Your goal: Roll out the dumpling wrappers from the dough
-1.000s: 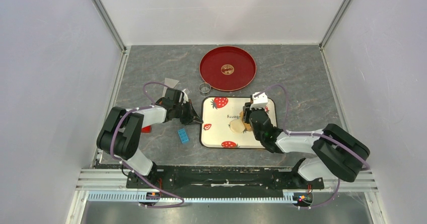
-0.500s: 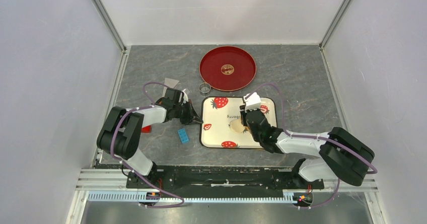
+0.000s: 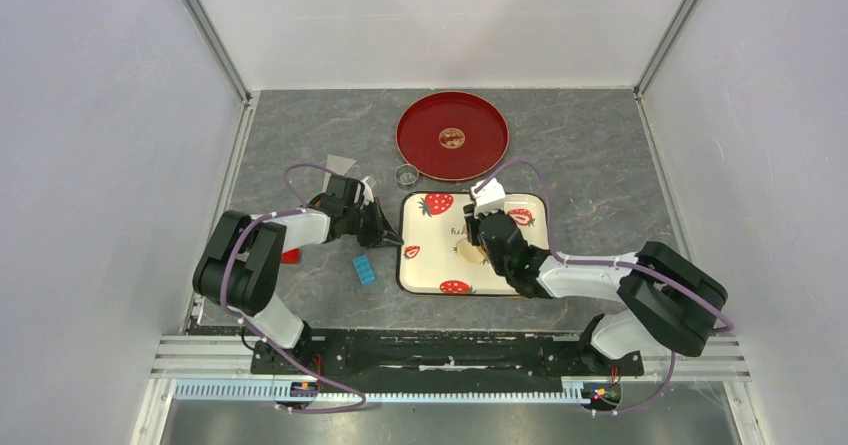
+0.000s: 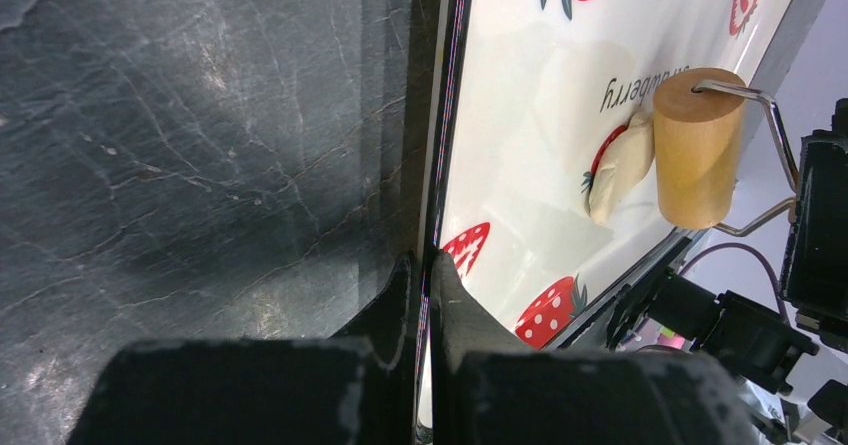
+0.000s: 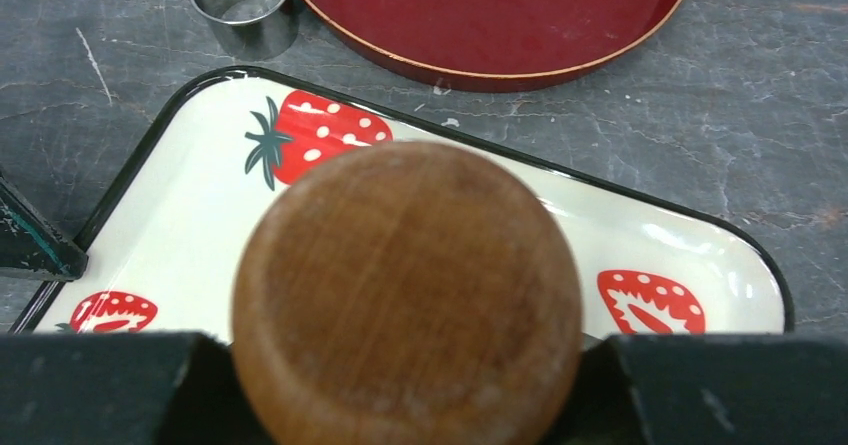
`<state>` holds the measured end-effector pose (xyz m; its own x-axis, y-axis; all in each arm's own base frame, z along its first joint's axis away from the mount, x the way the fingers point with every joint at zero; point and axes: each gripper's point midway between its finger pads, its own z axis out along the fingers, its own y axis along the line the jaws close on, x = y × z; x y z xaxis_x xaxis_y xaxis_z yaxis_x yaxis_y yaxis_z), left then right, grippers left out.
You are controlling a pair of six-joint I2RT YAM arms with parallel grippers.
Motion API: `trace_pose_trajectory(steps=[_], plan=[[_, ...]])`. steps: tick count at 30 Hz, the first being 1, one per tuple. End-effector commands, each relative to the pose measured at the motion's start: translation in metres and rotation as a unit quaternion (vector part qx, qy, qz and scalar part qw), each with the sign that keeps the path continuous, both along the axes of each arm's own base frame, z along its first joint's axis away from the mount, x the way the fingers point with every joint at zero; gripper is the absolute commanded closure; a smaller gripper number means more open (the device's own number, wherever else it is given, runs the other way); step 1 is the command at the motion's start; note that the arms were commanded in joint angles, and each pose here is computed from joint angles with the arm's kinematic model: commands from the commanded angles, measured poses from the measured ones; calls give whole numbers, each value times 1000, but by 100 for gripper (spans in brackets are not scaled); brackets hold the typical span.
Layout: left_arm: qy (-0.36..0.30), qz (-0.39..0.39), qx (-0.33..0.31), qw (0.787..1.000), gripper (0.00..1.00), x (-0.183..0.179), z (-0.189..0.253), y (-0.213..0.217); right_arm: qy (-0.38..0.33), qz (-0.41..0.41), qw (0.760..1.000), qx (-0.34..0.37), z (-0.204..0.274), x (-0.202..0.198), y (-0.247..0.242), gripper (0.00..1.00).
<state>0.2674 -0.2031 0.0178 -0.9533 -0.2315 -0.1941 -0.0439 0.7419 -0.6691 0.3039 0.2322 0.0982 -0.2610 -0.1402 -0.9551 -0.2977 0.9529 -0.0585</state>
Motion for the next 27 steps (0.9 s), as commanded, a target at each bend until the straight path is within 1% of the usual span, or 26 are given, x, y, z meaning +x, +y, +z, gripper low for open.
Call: trace_pose_trajectory(steps=[1,6,9,13,17,22,27], plan=[[63,36,106,992,98,-24,-53,34,-25,22,998,50,11,2,17,100],[62,36,105,992,98,-24,-52,35,8,14,1000,26,-31,-12,0,100],[61,36,105,992,98,-24,-52,35,23,18,999,14,-48,-23,-9,100],[62,36,103,992,98,-24,-52,34,38,16,999,-4,-64,-33,-21,100],[62,36,102,992,98,-24,-52,35,59,28,998,-15,-79,-41,-20,100],[60,37,101,992,98,-24,-51,35,83,15,996,-28,-99,-48,-28,100],[62,38,101,992,98,-24,-52,36,90,-13,995,-50,-109,-53,-46,100]])
